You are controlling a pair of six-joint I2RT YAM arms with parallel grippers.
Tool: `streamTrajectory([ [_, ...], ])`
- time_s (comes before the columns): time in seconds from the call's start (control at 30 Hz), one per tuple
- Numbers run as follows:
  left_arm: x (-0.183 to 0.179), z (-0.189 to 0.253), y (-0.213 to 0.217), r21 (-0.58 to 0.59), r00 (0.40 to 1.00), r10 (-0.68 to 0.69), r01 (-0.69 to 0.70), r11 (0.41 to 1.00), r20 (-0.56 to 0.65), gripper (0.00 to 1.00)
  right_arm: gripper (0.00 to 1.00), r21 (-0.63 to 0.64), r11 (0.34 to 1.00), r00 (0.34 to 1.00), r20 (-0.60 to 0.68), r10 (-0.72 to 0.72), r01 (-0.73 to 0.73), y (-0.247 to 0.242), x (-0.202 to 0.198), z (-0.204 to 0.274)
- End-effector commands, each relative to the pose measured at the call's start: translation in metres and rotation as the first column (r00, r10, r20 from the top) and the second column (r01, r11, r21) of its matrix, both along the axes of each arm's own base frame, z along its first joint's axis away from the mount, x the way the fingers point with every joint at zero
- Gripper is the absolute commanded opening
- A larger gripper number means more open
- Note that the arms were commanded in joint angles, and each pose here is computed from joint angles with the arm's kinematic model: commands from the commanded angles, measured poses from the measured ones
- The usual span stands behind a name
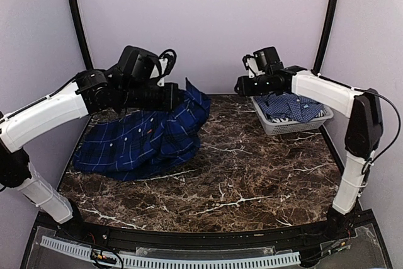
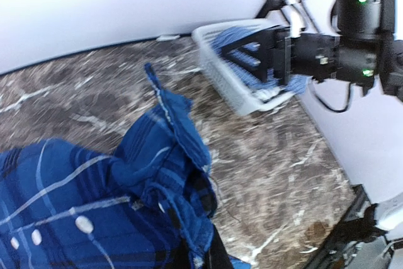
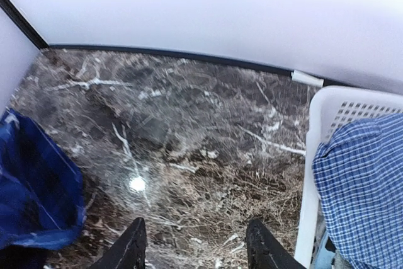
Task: Fold and stack the long sleeve shirts
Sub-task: Move the bin to the corner of the board, then place the crumpled shirt at the center of the board.
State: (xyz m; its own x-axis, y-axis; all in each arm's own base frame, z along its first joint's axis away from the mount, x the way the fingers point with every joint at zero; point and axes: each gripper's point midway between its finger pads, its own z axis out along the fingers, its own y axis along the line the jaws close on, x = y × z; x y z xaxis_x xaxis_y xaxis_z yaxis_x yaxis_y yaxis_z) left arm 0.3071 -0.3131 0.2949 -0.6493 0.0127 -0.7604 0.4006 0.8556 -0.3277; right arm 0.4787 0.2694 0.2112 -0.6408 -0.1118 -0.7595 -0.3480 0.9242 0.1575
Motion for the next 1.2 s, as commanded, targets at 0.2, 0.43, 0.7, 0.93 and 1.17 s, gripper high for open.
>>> streamTrajectory([
  [0.2, -0.07, 0.161, -0.076, -0.209, 0.93, -0.265, 0.32, 0.924, 0.253, 0.0, 0.56, 0.2, 0.98, 0.962, 0.263, -0.073, 0.02, -0.029, -0.058, 0.134],
  [0.43, 0.015, 0.062, -0.001, -0.141, 0.983, -0.134, 0.151, 0.978, 0.123, 0.0, 0.6, 0.205, 0.978, 0.967, 0.254, -0.022, -0.032, -0.021, -0.078, 0.114],
  [0.7, 0.103, -0.07, 0.011, -0.05, 0.988, -0.152, 0.15, 0.987, -0.041, 0.48, 0.72, 0.149, 0.978, 0.971, 0.21, 0.113, -0.146, 0.012, -0.109, 0.041],
  [0.93, 0.098, -0.067, 0.069, 0.048, 0.987, 0.144, -0.141, 0.989, -0.071, 0.81, 0.79, 0.081, 0.968, 0.958, 0.183, 0.22, -0.238, 0.038, -0.124, 0.014],
  [1.17, 0.028, -0.122, 0.114, 0.033, 0.926, 0.282, -0.283, 0.958, -0.252, 0.8, 0.81, -0.013, 0.948, 0.942, 0.108, 0.318, -0.318, 0.08, -0.117, -0.022],
])
